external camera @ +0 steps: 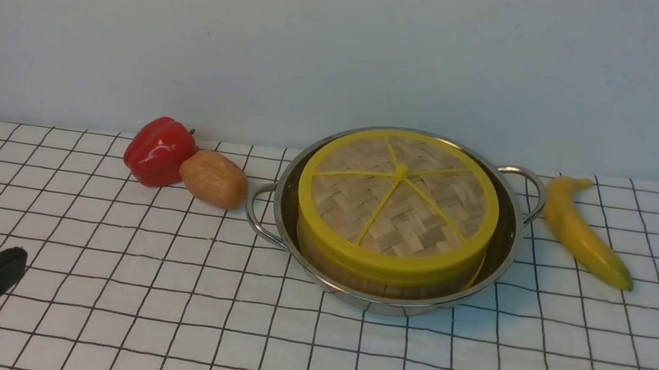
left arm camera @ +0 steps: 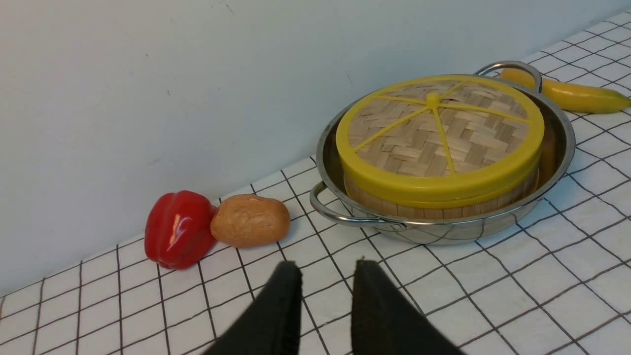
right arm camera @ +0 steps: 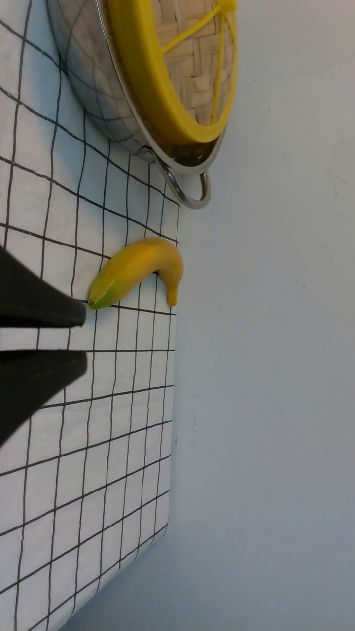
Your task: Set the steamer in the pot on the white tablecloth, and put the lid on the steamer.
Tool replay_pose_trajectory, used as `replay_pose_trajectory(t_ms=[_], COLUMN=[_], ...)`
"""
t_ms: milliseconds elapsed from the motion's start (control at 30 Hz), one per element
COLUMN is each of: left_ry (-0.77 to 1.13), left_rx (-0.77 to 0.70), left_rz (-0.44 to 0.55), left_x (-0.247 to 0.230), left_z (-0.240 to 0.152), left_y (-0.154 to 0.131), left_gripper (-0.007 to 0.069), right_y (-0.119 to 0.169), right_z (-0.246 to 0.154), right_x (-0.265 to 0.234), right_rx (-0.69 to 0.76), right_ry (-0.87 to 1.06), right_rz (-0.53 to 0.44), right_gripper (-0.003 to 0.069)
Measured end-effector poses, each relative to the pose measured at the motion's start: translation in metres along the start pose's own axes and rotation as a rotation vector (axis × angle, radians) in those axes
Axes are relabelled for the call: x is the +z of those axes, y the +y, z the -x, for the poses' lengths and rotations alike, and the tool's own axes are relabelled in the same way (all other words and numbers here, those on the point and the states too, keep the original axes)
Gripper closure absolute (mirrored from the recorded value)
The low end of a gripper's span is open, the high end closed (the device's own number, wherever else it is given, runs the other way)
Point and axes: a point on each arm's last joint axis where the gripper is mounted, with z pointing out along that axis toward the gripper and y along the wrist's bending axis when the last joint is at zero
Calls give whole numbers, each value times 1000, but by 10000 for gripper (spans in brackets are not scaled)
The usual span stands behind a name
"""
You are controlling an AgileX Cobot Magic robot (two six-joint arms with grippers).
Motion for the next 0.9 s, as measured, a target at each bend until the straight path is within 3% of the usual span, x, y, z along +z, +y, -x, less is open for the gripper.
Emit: replay_pose_trajectory(t_ms=[400, 600, 767, 900], left_ry=[-13, -130, -123, -89], left_rx=[-2, -25, -62, -82], left_rz=[5, 191, 394, 457], left_x=[-3, -36, -38, -27], left_z=[0, -7, -47, -76], left_y=[0, 7, 5, 3], left_gripper=[455, 445, 433, 424], right_y=[0, 0, 0, 0], right_z=[0, 0, 0, 0], right_x=[0, 0, 0, 0], right_rx=[2, 2, 2, 2], right_ry=[0, 0, -4, -4], right_rz=[0, 0, 0, 0], right_gripper=[534, 519, 511, 503])
